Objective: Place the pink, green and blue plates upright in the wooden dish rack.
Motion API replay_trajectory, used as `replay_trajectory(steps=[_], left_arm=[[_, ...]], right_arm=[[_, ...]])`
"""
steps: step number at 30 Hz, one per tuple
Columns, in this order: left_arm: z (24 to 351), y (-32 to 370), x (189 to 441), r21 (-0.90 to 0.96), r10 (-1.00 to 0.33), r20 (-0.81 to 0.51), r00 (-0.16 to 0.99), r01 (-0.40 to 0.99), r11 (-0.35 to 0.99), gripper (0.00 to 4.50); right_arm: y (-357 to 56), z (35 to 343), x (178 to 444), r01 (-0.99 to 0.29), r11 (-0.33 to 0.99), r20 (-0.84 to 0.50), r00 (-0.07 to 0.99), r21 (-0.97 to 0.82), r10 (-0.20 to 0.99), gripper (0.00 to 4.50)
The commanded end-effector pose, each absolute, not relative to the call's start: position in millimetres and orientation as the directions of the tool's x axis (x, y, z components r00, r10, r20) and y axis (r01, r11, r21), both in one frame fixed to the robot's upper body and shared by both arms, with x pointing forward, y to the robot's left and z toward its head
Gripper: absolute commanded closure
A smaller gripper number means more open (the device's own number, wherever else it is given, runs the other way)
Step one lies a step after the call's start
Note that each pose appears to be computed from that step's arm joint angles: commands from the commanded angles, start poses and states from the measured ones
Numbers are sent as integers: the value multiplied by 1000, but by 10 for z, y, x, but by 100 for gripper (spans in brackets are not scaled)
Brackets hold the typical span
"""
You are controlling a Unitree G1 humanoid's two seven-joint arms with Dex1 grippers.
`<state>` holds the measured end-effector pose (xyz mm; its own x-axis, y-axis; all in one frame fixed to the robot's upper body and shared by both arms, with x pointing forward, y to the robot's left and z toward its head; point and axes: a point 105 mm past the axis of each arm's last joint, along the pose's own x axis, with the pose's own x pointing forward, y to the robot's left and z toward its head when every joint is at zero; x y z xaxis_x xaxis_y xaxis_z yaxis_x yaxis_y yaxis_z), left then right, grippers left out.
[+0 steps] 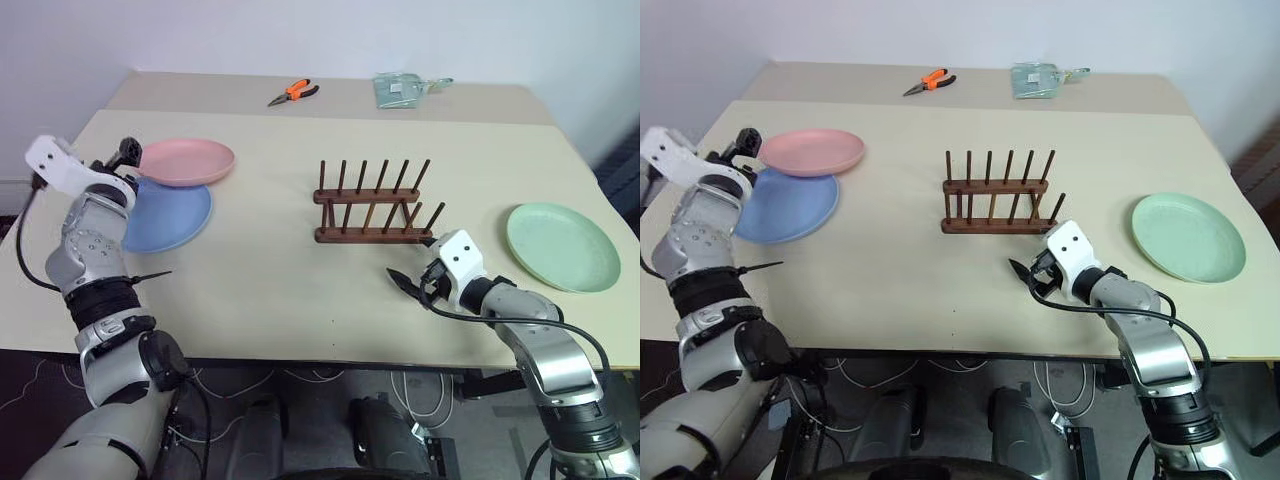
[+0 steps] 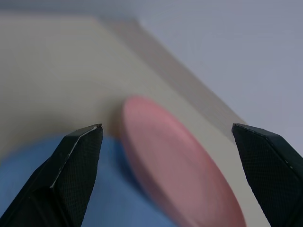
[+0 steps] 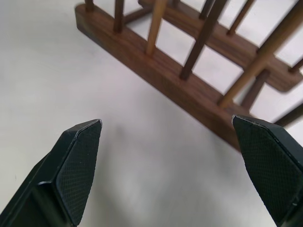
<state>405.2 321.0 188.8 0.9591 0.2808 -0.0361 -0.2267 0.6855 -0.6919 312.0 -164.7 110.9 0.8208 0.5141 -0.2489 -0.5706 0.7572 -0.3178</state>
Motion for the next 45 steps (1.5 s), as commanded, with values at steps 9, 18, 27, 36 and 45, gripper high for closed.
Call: replay_trajectory(steps=[9, 18, 27, 36, 45], left_arm=[[1771, 2972, 4377, -847, 193, -173, 966, -245, 471, 56], [1898, 2886, 4502, -862, 149, -117, 982, -175, 476, 447], [2848, 1555, 4396, -574, -292, 244, 925, 380, 725, 447], [2922, 388, 4000, -587, -642, 164, 749, 597, 547, 447], [2762, 221, 3823, -628, -726, 101, 680, 610, 483, 450]], right_arm=[[-1681, 1224, 3148, -522, 766, -187, 852, -376, 489, 0], [-1843, 1353, 3102, -424, 803, -131, 903, -418, 409, 0], [-1684, 2081, 3194, -247, 510, 20, 887, -824, 462, 0], [-1352, 2501, 3510, 171, -2, 145, 847, -985, 511, 0], [-1563, 2408, 3658, 194, -94, 134, 889, -976, 439, 177]])
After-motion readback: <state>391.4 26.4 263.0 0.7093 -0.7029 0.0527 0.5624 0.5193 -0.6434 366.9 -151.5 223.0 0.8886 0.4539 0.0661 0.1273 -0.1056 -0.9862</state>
